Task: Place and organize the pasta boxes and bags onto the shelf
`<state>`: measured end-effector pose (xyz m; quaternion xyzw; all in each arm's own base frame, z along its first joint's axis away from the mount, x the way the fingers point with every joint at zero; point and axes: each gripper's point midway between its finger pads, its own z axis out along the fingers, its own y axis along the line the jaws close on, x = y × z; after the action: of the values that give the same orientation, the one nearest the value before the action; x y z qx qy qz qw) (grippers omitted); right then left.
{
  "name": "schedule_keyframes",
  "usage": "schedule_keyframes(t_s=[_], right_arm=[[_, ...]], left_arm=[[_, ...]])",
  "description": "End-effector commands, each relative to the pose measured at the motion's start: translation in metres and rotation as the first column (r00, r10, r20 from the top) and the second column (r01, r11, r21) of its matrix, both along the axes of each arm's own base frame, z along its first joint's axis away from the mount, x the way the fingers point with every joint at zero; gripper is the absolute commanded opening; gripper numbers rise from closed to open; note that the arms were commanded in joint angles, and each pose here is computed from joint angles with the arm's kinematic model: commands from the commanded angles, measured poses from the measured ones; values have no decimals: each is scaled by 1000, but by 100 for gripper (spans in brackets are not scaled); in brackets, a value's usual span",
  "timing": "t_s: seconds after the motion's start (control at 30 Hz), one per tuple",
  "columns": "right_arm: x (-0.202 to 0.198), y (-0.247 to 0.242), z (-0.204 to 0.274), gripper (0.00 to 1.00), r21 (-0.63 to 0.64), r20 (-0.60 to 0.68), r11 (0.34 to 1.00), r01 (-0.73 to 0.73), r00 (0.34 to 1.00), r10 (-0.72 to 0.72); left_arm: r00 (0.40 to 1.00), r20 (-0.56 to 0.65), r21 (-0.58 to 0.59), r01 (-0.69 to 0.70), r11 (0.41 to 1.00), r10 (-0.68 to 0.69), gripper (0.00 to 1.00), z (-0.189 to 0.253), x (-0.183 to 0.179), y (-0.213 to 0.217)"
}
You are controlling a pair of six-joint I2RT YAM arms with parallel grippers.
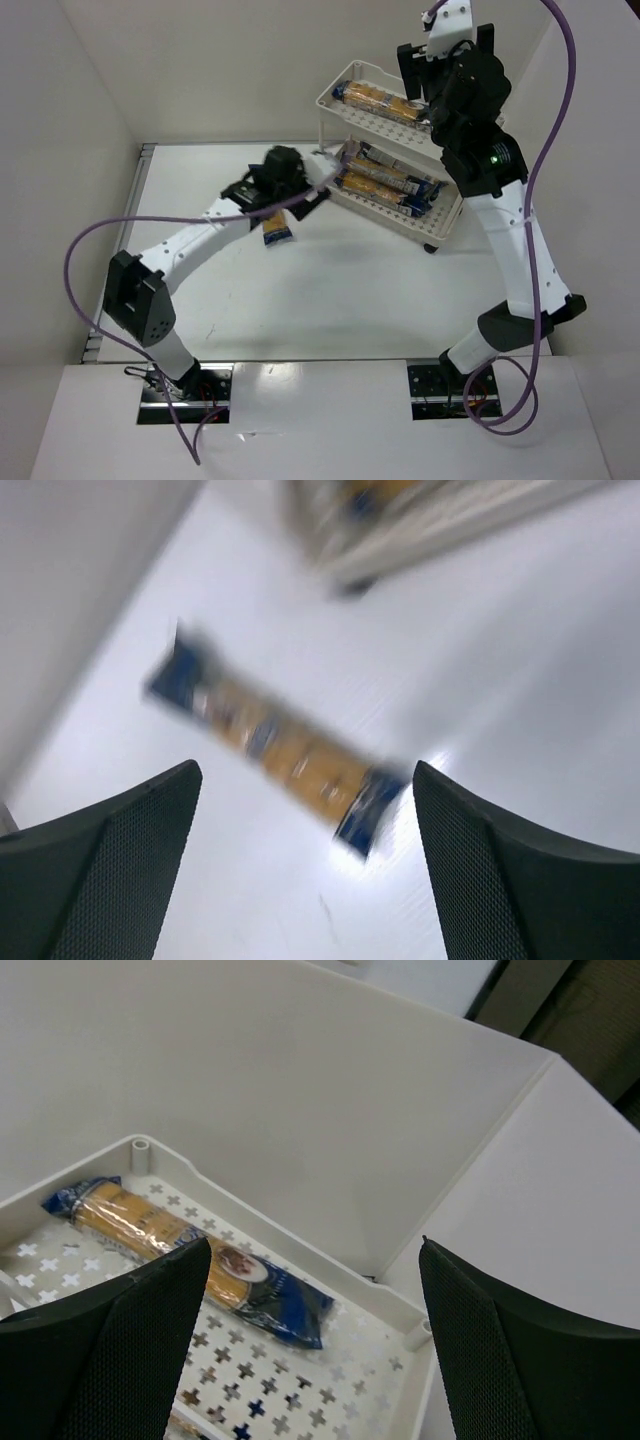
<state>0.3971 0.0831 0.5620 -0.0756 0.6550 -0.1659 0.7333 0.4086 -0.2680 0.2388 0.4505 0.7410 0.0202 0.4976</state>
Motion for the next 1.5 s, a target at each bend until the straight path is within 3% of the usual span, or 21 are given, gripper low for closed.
schedule_keyframes(t_s=[0.0, 0.07, 0.1, 0.17, 0.23, 0.3, 0.4, 0.47, 0.53, 0.7, 0.93, 1.07, 1.2, 1.23, 1.37, 1.47], right_arm=[[8, 9, 20, 90, 83, 71, 996, -22, 997, 16], [12, 13, 21, 90, 89, 73, 995, -35, 997, 28], [19, 17, 16, 90, 84, 62, 996, -34, 998, 29], [24, 20, 14, 90, 91, 59, 995, -35, 998, 30], [29, 23, 11, 90, 88, 54, 995, -35, 998, 30], [32, 25, 8, 90, 84, 45, 996, -34, 999, 30], [38, 26, -1, 90, 76, 25, 997, -23, 999, 21], [39, 25, -5, 91, 64, 15, 998, -12, 1000, 11], [41, 26, -9, 91, 50, 3, 999, -10, 1000, 10], [46, 28, -17, 91, 32, -14, 999, -9, 1000, 9], [50, 30, -21, 91, 28, -22, 1000, -8, 1000, 9], [53, 31, -24, 91, 15, -31, 1000, -7, 999, 8], [52, 31, -21, 91, 19, -23, 1000, -7, 1000, 8], [52, 31, -21, 91, 19, -23, 1000, -7, 1000, 8], [50, 30, -17, 91, 14, -16, 1000, -6, 1000, 7], [49, 29, -13, 91, 19, -7, 1000, -7, 1000, 7]], left_arm=[[850, -355, -123, -456, 881, 390, 93, -61, 16, 110], [736, -504, -162, -595, 787, 453, 93, -85, 32, 141], [705, -520, -209, -652, 729, 482, 95, -75, 52, 166], [693, -572, -254, -658, 709, 439, 99, -84, 71, 164], [729, -562, -313, -625, 715, 390, 99, -71, 89, 148], [694, -617, -317, -652, 689, 372, 99, -90, 100, 139], [601, -651, -224, -736, 639, 464, 99, -131, 103, 152], [555, -685, -176, -755, 632, 472, 99, -159, 99, 152], [579, -696, -233, -741, 631, 424, 99, -152, 112, 141], [562, -737, -249, -741, 623, 374, 99, -169, 123, 122], [478, -743, -141, -796, 589, 468, 99, -210, 116, 134], [489, -698, -89, -784, 614, 523, 99, -228, 118, 143], [516, -652, -46, -758, 650, 556, 81, -237, 118, 149], [519, -663, -43, -746, 664, 539, 59, -240, 114, 147], [522, -662, -7, -722, 691, 538, 5, -247, 98, 152], [549, -648, 30, -674, 738, 528, 0, -243, 83, 158]])
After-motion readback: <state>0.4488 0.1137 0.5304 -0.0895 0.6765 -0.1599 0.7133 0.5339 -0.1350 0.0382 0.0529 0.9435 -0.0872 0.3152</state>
